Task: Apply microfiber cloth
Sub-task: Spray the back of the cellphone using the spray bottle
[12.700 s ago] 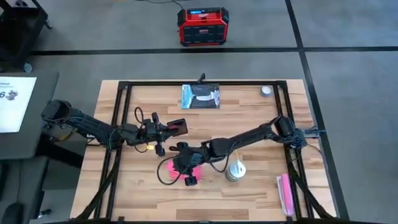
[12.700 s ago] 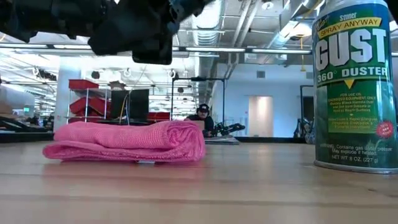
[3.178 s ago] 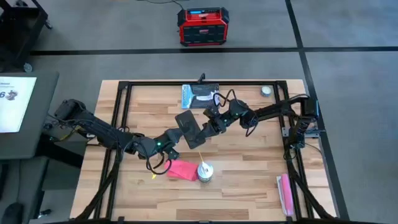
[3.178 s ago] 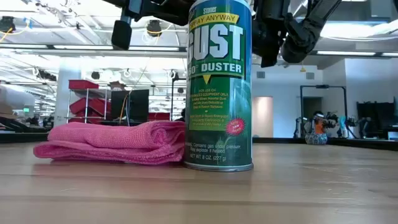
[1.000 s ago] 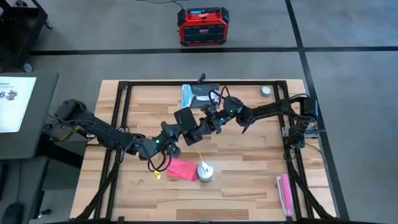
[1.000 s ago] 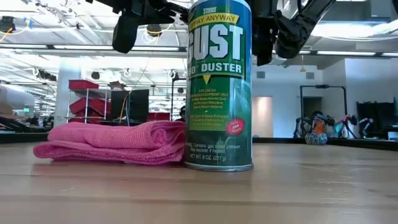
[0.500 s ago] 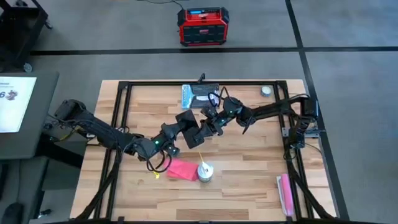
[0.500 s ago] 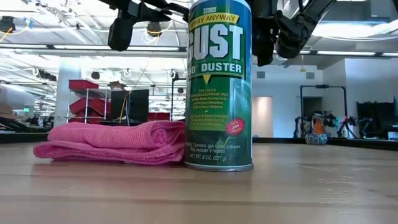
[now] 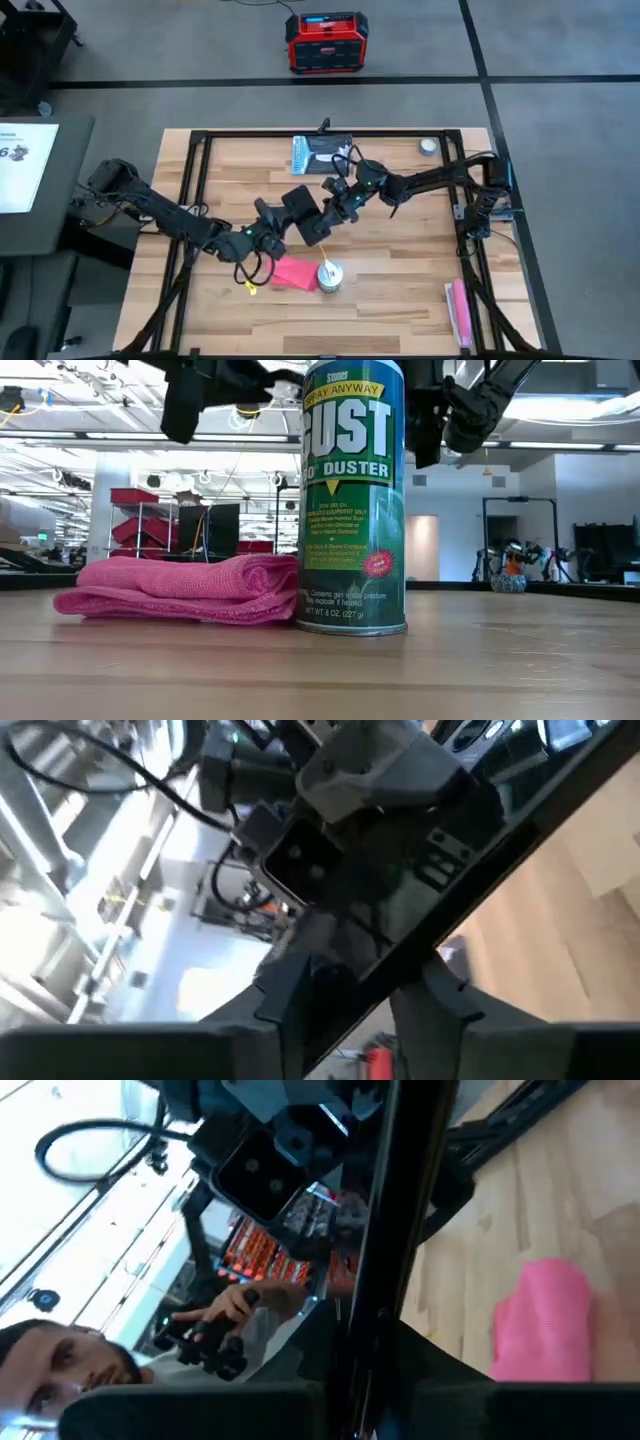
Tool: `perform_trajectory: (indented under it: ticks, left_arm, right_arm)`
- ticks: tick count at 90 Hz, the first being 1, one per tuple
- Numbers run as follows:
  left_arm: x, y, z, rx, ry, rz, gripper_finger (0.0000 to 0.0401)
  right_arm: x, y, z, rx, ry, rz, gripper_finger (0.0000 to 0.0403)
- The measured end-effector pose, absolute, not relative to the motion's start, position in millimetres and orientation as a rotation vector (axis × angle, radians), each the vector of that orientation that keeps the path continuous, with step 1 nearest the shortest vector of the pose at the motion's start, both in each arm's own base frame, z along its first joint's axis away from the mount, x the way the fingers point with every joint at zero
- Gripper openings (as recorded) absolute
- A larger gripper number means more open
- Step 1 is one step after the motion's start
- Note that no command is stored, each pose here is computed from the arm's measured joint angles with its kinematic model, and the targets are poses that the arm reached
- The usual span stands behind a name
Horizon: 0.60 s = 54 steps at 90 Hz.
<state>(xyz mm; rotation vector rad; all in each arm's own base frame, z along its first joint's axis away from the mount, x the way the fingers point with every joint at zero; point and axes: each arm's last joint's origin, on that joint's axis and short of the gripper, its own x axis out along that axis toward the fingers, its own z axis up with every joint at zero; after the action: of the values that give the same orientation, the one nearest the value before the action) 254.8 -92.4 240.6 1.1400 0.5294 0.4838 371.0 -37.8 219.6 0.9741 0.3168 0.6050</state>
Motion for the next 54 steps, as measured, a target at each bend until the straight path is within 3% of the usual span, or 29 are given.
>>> perform_trajectory:
  ticks: [27,54]
  left_arm:
    - [250.1,-93.1,232.0,1.083,0.573,0.503,0.0110]
    - [247.1,-92.8,227.8,1.281,0.671,0.468,0.0110]
  right_arm:
    - [370.2,-47.6,216.6,0.967,0.317,0.567,0.0018]
    - [369.9,-48.4,215.6,0.955,0.324,0.569,0.0018]
